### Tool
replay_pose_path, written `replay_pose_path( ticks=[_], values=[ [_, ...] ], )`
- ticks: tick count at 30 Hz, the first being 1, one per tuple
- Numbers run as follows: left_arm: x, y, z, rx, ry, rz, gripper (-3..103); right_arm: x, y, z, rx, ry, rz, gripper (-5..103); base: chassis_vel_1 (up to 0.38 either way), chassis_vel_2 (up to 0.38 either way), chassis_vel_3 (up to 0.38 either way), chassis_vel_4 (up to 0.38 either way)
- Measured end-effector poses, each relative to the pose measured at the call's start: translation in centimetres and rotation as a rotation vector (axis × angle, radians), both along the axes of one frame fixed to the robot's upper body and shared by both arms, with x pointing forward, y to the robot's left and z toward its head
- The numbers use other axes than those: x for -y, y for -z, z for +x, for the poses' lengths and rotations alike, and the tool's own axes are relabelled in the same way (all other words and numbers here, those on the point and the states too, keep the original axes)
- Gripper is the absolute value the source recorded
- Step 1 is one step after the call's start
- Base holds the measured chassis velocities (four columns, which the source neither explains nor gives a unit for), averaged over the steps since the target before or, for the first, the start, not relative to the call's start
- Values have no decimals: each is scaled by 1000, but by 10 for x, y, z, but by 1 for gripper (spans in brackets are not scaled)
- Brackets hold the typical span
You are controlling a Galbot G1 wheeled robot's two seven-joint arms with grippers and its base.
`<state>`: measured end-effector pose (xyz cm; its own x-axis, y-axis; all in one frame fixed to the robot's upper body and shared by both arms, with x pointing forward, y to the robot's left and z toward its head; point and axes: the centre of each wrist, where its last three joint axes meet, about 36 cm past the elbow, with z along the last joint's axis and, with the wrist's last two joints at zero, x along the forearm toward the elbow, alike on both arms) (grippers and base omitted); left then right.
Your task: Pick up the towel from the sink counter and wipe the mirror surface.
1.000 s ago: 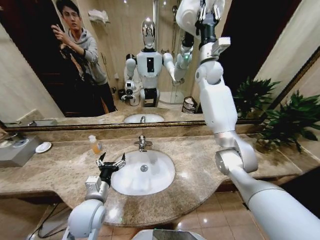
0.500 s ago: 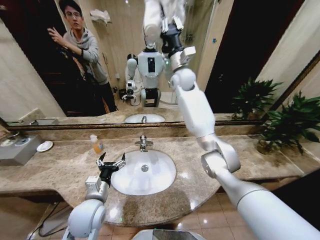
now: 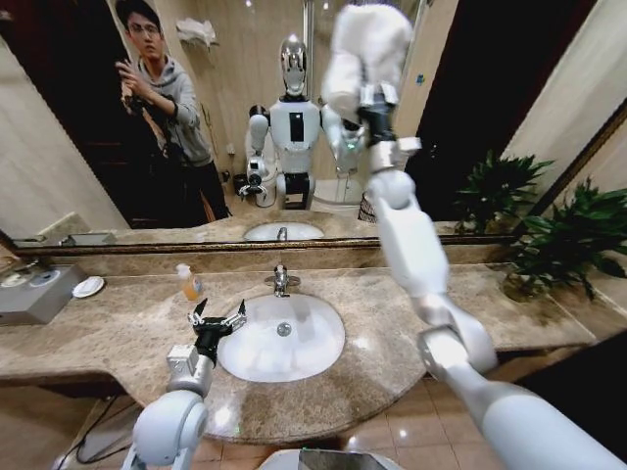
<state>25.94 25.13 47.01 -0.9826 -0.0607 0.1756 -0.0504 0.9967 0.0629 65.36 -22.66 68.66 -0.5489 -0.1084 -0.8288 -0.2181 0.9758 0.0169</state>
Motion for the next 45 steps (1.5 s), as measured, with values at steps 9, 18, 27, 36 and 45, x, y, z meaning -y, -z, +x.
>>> replay_pose_path(
  ticks=[9,18,27,36,45],
  values=[
    [0,0,0,0,0,0,100,-47,27,-2,-37,-72,11,17,0,0,0,0],
    [0,0,0,0,0,0,100,-151,61,-2,-52,-214,-85,17,0,0,0,0],
    [0,0,0,0,0,0,100,-157,79,6,-38,-198,-166,17,0,0,0,0],
    [0,0,0,0,0,0,100,-68,89,-6,-62,-88,-59,17,0,0,0,0],
    [0,0,0,0,0,0,100,22,89,-6,-76,46,13,17,0,0,0,0]
  ],
)
